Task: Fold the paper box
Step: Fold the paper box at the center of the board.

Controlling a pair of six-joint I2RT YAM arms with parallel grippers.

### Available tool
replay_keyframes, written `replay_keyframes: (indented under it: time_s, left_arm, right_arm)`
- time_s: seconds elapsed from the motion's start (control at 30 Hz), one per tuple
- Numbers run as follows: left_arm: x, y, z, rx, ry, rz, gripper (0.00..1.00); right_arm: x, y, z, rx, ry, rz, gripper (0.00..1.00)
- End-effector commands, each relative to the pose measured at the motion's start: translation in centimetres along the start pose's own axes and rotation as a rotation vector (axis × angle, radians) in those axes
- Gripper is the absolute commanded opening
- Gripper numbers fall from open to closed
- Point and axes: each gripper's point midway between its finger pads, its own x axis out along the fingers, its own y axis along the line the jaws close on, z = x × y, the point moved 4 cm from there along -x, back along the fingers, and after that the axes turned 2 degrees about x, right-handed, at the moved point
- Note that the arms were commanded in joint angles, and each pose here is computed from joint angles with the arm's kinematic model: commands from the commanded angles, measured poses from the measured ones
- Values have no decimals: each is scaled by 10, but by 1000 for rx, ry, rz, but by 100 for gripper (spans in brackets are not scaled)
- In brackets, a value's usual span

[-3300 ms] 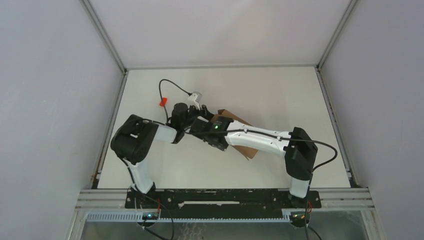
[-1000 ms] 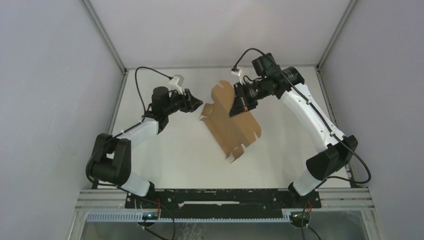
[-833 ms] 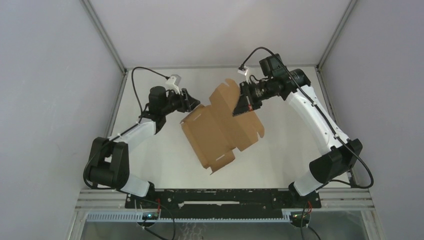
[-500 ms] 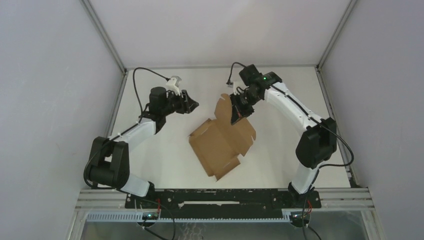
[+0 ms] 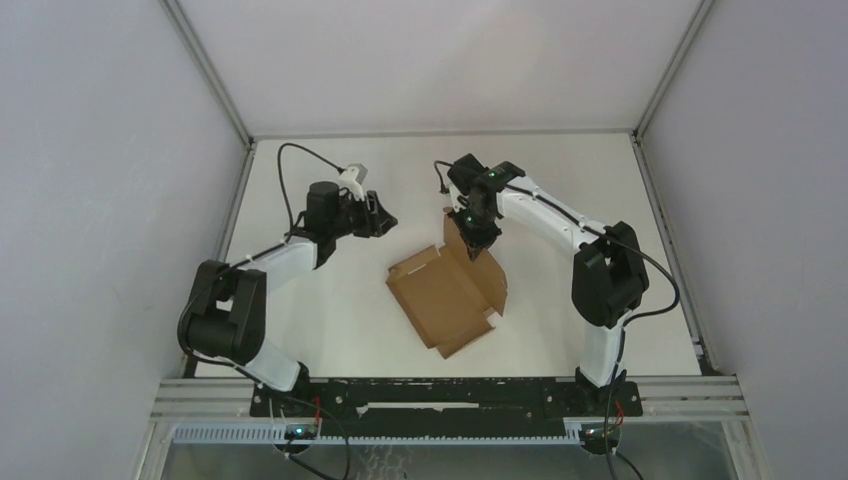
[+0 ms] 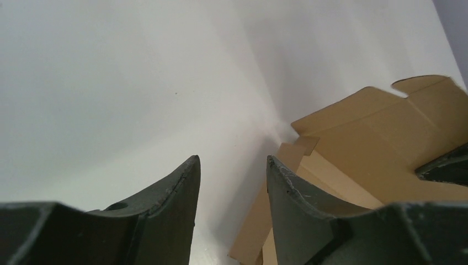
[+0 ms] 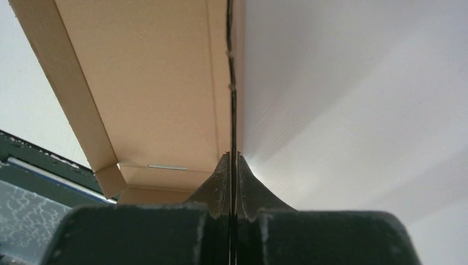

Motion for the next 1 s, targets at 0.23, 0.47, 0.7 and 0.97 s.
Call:
replay_keyframes:
  time_s: [0.23,0.47,0.7,0.97]
  left_arm:
    - [5,0,-32,-80,134,118,51]
    - [-8,9,-44,-149,171,230,50]
    - [-8,11,-65,-218,252,251,50]
    - [2,-10,-75,-237,285,198,50]
  right_arm:
    - [-25,-12,16,-32,-158,-179,0]
    - [-39,-18,19,-57,-235,-302,0]
    - [-37,-13,26,-77,-259,-359,0]
    - [-29,-4,34,-75,-271,-366,0]
